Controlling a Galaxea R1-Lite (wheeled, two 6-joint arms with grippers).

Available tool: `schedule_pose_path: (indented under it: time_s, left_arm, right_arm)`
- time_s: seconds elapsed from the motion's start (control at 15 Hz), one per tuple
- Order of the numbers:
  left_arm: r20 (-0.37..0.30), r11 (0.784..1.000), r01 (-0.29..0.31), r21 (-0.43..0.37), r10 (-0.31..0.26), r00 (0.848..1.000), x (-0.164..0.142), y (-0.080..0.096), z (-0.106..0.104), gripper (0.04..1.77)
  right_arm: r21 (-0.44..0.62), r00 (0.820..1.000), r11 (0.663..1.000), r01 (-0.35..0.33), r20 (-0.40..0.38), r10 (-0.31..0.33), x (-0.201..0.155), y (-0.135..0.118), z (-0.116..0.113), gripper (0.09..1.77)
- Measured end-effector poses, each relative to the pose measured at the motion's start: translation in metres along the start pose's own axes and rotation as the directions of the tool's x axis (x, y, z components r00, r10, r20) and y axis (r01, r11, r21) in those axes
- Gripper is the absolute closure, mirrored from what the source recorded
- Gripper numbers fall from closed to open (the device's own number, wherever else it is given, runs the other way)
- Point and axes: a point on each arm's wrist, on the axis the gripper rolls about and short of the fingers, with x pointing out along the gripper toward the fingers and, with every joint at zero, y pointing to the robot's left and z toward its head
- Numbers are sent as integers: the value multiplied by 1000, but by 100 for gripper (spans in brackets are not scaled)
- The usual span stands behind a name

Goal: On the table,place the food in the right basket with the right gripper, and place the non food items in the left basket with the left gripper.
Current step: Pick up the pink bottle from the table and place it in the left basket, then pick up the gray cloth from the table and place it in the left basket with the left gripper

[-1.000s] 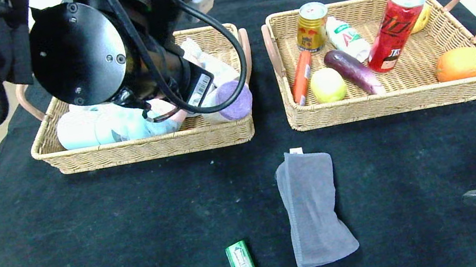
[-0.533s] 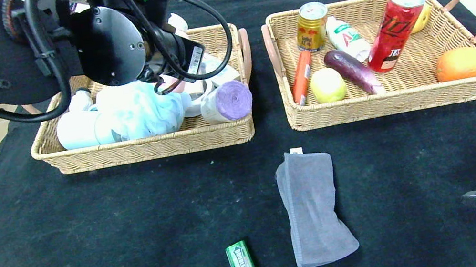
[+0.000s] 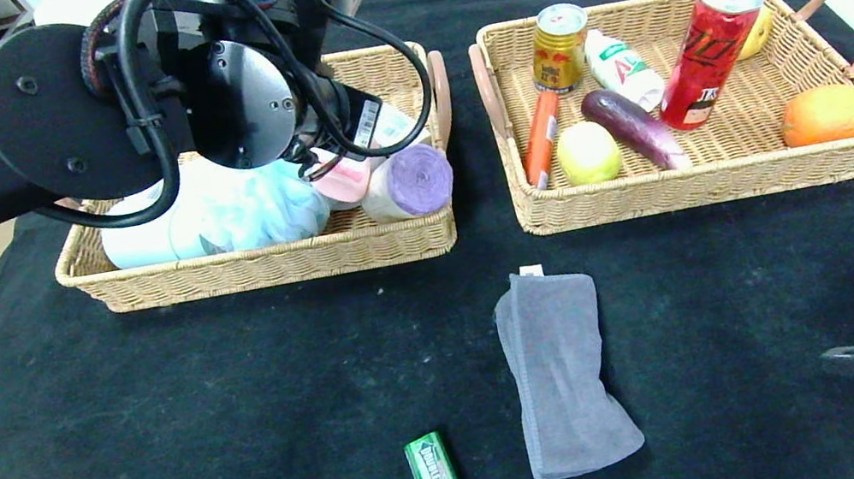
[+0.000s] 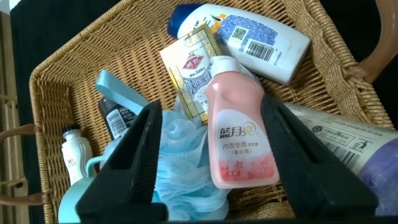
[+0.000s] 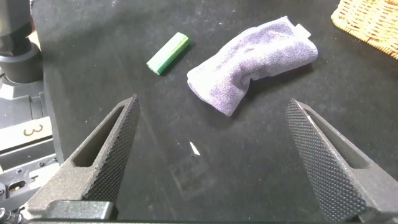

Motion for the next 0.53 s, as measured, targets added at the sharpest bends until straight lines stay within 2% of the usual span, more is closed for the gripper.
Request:
schedule_pose_path:
  time_s: [0.4,0.53]
  left_arm:
    - [20,1000,-3,-17,3,1000,-11,6,6,34]
    - [42,998,-6,-65,9,999,-23,14,12,28]
  right_arm:
    - [1,1000,1000,0,-2,0,1,0,-1,15]
    - [1,1000,1000,-1,-2,1,1,0,-1,15]
